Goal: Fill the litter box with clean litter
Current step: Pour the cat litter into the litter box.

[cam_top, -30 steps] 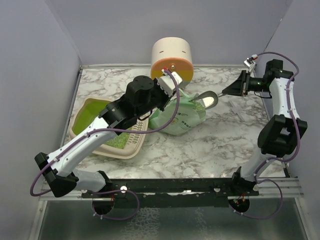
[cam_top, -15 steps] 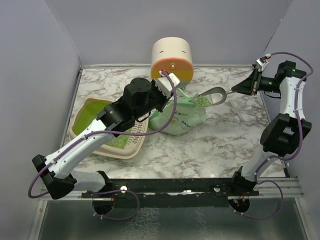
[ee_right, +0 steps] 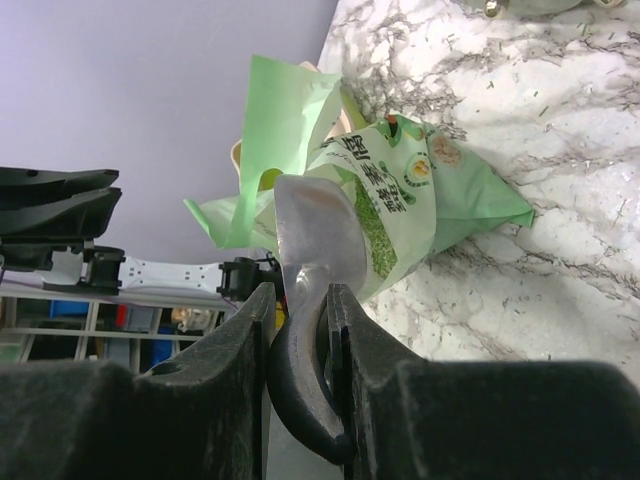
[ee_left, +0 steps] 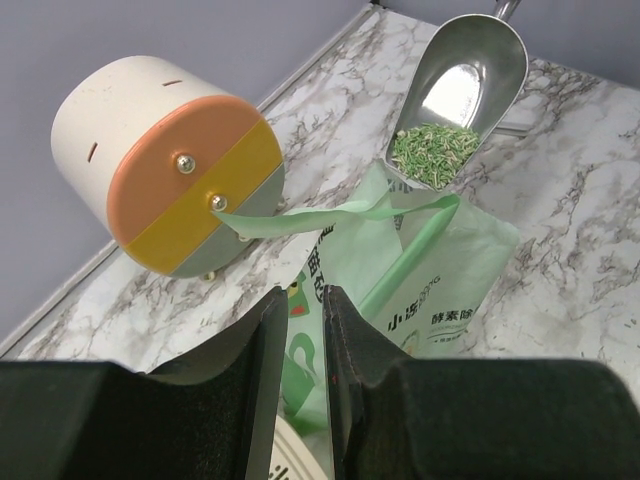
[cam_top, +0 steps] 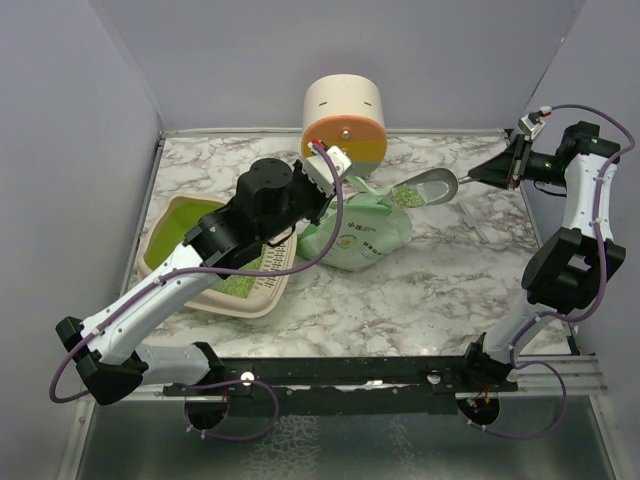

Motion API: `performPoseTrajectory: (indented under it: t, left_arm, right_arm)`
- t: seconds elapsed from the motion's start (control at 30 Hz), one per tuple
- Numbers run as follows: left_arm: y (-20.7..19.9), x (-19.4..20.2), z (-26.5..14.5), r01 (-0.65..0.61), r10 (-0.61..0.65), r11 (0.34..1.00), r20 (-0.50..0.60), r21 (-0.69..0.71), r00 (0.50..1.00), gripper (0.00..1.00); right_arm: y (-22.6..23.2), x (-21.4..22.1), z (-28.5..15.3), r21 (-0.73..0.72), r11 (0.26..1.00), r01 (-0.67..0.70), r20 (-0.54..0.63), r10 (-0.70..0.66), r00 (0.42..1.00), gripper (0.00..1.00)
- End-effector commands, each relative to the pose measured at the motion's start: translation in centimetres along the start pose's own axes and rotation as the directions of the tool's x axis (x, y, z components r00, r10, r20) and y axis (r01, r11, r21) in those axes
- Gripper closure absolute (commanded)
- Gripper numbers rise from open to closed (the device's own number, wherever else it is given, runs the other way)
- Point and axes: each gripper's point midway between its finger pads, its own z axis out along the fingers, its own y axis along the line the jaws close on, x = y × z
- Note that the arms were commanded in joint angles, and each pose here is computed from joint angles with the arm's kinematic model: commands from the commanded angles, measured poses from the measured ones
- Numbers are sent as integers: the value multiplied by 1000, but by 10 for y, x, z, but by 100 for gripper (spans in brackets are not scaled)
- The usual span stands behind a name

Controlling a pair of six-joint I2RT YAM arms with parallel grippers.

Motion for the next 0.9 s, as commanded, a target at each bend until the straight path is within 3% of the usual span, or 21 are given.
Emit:
performPoseTrajectory:
  t: [0.0, 0.87]
  left_arm:
    - [6, -11, -10, 19, -18, 999, 46, -31, 999, 76]
    - [7, -4, -12, 23, -21, 999, 41, -48, 999, 76]
  right_arm:
    - [25, -12, -5, -84, 996, -6, 40, 9, 999, 99]
    - [44, -44, -8, -170, 985, 2, 61, 9, 998, 99]
